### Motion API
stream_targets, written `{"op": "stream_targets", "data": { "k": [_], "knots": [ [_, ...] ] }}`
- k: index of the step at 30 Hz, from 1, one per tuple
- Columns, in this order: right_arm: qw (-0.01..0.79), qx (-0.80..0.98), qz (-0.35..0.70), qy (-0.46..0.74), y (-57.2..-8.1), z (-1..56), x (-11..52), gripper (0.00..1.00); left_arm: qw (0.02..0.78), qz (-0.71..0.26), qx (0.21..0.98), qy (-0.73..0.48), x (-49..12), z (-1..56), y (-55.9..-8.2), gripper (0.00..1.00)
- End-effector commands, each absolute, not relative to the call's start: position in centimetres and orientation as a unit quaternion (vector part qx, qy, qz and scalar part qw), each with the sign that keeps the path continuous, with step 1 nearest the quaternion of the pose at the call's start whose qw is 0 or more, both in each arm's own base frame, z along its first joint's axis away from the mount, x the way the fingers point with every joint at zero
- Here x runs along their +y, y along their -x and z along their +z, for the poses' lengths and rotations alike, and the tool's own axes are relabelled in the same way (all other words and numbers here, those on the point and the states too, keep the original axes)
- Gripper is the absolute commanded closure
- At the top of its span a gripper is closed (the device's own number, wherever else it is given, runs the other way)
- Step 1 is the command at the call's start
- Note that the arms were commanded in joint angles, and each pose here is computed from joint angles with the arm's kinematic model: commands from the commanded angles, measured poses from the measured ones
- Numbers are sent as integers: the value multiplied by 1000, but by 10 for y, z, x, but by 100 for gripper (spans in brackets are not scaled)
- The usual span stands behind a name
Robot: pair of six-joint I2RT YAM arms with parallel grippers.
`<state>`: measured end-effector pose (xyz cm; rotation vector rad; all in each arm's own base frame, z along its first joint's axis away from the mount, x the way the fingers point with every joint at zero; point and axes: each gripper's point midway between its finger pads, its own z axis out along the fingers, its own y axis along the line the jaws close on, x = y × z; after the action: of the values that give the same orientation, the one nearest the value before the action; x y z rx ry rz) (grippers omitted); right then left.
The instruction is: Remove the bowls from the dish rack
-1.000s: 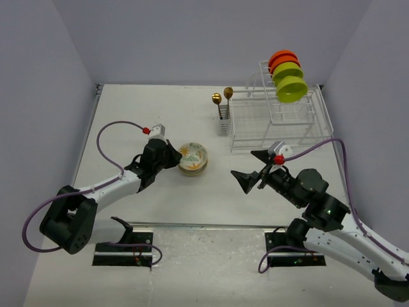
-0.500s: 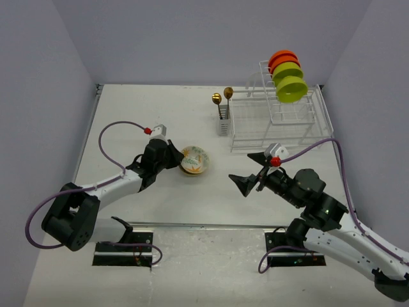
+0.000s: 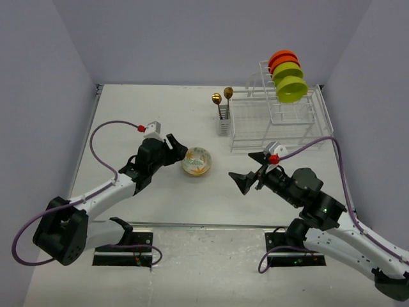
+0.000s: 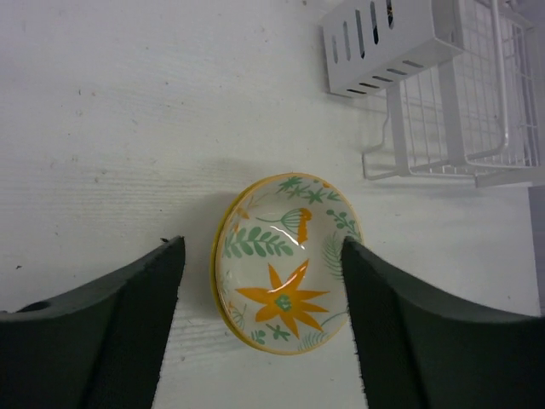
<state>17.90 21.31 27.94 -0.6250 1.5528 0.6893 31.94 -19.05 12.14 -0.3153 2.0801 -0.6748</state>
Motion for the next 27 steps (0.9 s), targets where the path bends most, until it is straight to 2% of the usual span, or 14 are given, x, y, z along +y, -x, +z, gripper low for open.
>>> {"op": "stream_targets", "data": {
  "k": [1,2,3,9,11,12,14,18,21,24,27],
  "knots": [
    [642,702,261,166,-210,293,193,1,490,-255,822,140,-172,154,-319,20],
    [649,698,264,147,-214,309,189,1,495,-252,820,136,-170,161,-317,4],
    [646,707,264,114,-222,312,181,1,497,-239,825,124,-166,168,-314,0],
    [662,690,285,-73,-266,381,125,1,520,-164,832,97,-129,239,-292,0],
    [635,688,341,-83,-276,397,128,1,524,-106,836,120,-101,260,-282,0],
    [624,682,354,-141,-290,400,106,1,525,-83,837,132,-90,266,-279,0],
    [600,677,390,-169,-302,411,99,1,528,-26,835,153,-63,280,-269,0],
    [568,652,411,-290,-343,404,55,1,543,17,828,137,-40,293,-254,0],
    [567,604,445,-338,-356,404,33,1,573,18,809,126,-30,295,-245,0],
    [600,551,498,-296,-363,422,29,10,596,25,791,138,-22,280,-243,0],
    [580,563,509,-296,-380,415,30,13,609,14,778,154,-19,270,-241,0]
  ]
}}
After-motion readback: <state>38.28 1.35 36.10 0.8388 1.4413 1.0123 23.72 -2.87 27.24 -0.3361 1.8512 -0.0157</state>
